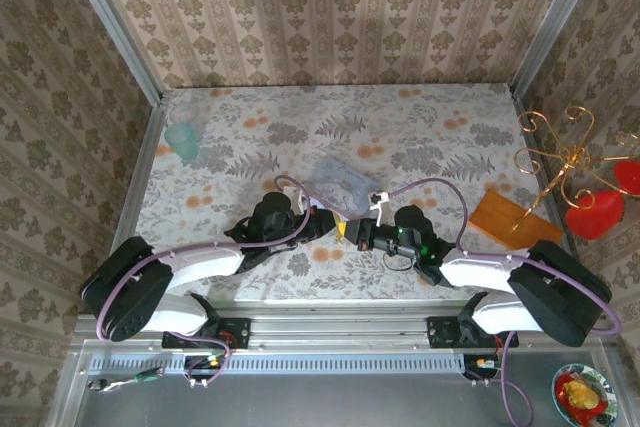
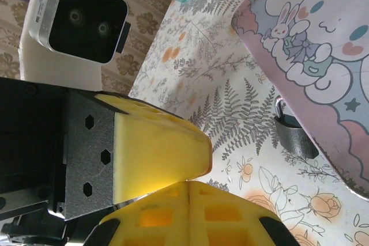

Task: Unlock the padlock with the key

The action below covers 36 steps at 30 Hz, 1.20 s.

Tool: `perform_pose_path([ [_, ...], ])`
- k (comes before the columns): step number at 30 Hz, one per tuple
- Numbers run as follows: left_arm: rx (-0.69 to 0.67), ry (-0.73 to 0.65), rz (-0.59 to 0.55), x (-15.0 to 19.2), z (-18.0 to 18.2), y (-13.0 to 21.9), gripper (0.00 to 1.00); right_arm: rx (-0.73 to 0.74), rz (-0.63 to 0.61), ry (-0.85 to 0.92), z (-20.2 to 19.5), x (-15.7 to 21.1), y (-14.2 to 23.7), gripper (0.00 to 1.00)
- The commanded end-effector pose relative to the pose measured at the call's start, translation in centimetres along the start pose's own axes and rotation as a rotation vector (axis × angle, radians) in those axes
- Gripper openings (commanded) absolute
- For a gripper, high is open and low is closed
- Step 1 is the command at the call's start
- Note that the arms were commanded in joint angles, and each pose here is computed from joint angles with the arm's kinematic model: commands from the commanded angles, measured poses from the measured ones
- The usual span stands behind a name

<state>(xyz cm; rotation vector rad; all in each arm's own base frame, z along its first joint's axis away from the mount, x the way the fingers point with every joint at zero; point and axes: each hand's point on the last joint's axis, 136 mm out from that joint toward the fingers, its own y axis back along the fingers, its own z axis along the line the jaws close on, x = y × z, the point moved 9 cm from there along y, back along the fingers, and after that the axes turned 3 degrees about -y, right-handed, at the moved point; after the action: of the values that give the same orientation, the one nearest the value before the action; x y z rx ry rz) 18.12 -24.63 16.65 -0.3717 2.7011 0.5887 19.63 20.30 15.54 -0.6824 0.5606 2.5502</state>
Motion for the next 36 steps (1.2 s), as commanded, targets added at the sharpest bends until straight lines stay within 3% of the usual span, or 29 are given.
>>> perform_pose_path([
  [1, -0.001, 0.014, -0.022, -0.4, -0.5, -0.2, 0.00, -0.011, -0.068, -0.009, 0.5, -0.6, 0.5, 0.09],
  [5, -0.018, 0.024, -0.051, -0.8, -0.1, 0.0, 0.00, -0.014, -0.079, -0.023, 0.7, -0.7, 0.9, 0.16],
  [10, -0.011, 0.045, -0.120, -1.7, 0.1, 0.4, 0.00, 0.020, -0.131, -0.129, 0.2, -0.8, 1.9, 0.35],
  [18, 0.033, 0.058, -0.237, -3.6, -0.5, 0.8, 0.00, 0.042, -0.243, -0.284, 1.0, -1.1, 3.4, 0.44],
  [23, 0.078, 0.049, -0.241, -4.2, -1.2, 0.3, 0.00, 0.041, -0.305, -0.314, 1.2, -1.3, 4.2, 0.55],
  [36, 0.154, 0.043, -0.237, -4.1, -3.0, -0.5, 0.00, -0.069, -0.324, -0.376, 1.7, -1.4, 3.1, 0.60],
])
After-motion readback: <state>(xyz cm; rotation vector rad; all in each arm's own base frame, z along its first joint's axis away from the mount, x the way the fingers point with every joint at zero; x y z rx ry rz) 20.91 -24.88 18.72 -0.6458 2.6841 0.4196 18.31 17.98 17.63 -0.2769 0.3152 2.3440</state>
